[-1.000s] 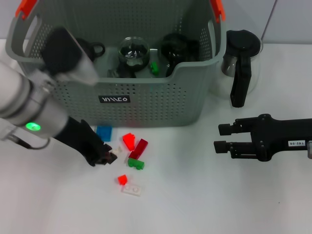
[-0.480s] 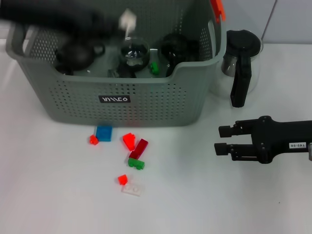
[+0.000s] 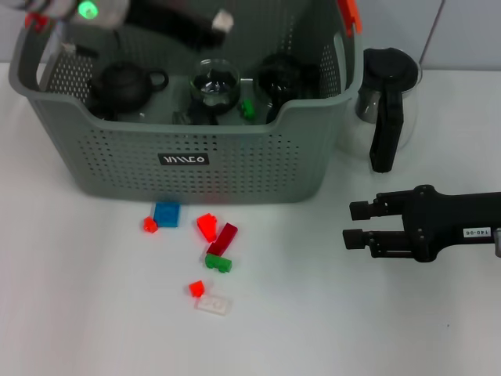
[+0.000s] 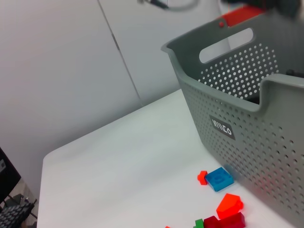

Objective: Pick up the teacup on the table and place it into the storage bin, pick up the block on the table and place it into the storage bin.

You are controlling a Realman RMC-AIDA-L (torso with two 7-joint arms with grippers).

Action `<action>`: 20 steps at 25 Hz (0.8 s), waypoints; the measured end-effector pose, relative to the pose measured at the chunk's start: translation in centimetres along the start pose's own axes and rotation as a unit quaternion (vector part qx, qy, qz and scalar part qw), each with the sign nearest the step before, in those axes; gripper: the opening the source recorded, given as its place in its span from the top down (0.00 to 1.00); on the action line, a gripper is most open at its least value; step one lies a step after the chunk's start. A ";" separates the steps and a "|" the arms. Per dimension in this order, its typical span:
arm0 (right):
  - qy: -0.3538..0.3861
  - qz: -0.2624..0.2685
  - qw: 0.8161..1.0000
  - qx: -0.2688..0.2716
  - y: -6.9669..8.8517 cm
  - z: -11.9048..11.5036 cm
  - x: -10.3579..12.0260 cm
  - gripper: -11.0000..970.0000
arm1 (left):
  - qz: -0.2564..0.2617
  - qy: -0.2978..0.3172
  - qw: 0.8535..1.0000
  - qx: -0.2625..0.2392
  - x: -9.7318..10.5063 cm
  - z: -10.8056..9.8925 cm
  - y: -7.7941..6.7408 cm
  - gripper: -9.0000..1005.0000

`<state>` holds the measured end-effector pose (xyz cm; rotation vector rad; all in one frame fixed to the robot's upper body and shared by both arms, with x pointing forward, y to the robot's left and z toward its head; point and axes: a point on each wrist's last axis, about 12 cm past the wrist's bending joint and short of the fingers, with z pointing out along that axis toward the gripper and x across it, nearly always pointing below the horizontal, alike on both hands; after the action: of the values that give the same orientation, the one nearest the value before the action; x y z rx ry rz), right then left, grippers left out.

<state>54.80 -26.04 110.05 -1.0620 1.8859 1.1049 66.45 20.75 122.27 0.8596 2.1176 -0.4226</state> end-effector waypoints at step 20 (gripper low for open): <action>0.000 -0.001 1.000 -0.001 0.0 0.0 -0.1 0.39 | 0.007 -0.009 1.000 -0.007 -0.8 -2.9 -2.8 0.62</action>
<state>54.85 -26.00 110.11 -1.0652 1.8837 1.1048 63.23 19.99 124.72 0.8588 2.0948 -0.4067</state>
